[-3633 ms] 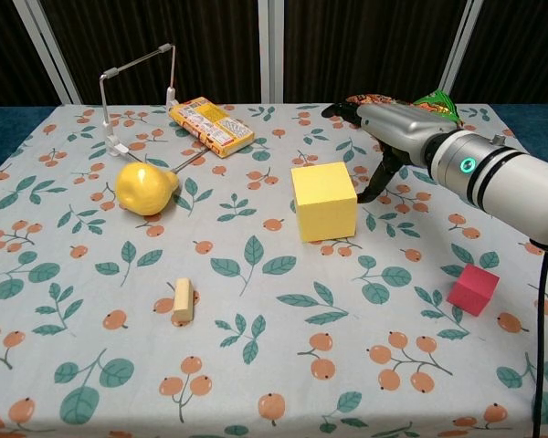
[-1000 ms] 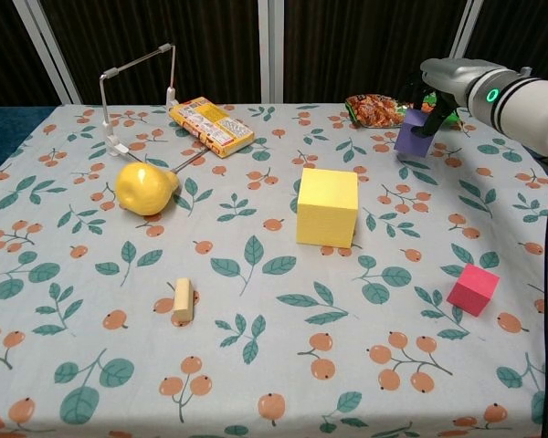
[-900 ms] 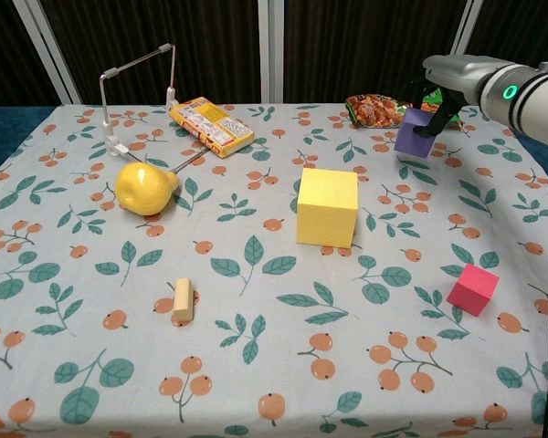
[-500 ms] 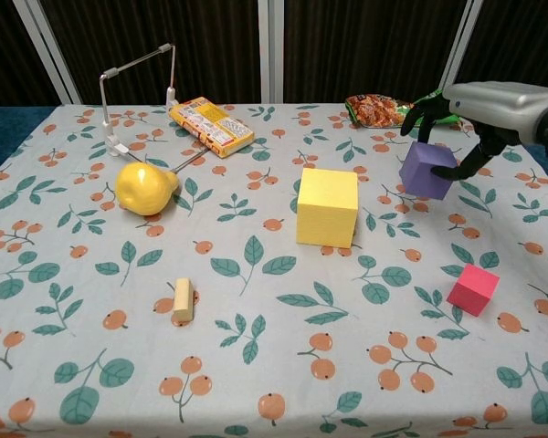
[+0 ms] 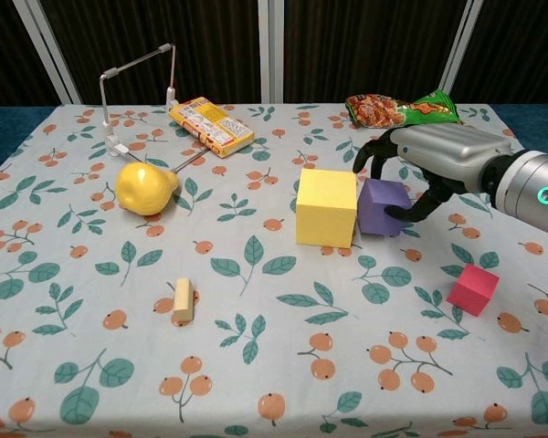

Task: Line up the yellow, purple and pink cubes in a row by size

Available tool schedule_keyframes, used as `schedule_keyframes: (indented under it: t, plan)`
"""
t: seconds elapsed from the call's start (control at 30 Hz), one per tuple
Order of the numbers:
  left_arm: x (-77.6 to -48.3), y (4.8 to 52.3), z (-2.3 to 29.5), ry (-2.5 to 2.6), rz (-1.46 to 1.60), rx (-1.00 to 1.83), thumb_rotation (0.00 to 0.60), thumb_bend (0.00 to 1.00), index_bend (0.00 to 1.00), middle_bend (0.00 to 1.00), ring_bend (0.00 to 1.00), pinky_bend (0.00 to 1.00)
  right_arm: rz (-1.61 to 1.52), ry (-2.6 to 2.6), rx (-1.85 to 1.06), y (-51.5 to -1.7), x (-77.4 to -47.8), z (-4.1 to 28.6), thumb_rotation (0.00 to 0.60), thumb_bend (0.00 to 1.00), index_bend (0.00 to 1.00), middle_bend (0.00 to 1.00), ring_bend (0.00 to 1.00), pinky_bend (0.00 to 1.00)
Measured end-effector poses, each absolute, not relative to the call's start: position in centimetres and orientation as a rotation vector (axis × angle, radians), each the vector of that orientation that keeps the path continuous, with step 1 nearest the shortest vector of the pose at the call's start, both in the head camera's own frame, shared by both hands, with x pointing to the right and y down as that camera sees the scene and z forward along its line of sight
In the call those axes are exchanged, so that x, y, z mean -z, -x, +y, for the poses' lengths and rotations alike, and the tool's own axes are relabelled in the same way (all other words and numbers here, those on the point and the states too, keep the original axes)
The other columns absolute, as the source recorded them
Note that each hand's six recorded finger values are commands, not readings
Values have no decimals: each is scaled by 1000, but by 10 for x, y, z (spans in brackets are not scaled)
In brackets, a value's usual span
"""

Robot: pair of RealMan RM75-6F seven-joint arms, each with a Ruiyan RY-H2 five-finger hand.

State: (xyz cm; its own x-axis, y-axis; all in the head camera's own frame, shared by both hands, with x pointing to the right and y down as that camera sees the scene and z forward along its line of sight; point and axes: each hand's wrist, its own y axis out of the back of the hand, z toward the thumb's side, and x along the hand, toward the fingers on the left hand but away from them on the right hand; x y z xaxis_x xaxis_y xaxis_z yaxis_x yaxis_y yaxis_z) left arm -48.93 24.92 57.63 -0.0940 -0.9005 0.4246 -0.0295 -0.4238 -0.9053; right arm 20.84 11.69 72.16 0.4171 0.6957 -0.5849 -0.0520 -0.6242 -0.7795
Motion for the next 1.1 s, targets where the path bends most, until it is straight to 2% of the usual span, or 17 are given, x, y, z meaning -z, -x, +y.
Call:
schedule_keyframes:
  t: [0.47,0.63,0.73,0.93,1.1]
  plan:
    - [-577,490,250,1487,1051,1599,600,119,308,280,222,203,-555,1927,-1282,-205,-731,129,600,246,87,215,34,0]
    - [-576,491,251,1485,1054,1604,600,119,308,281,222,203,-560,1927,-1281,-208,-729,130,600,177,1,119,2,0]
    - [-576,492,252,1483,1054,1605,600,119,308,281,222,203,-565,1915,-1283,-215,-724,127,600,141,0,79,0,0]
    - [-575,491,252,1481,1053,1602,600,119,308,281,222,203,-610,1867,-1320,-242,-710,110,600,84,0,59,0,0]
    - [-575,487,250,1487,1049,1591,600,119,308,281,222,203,-663,1859,-1367,-254,-716,95,600,55,0,41,0,0]
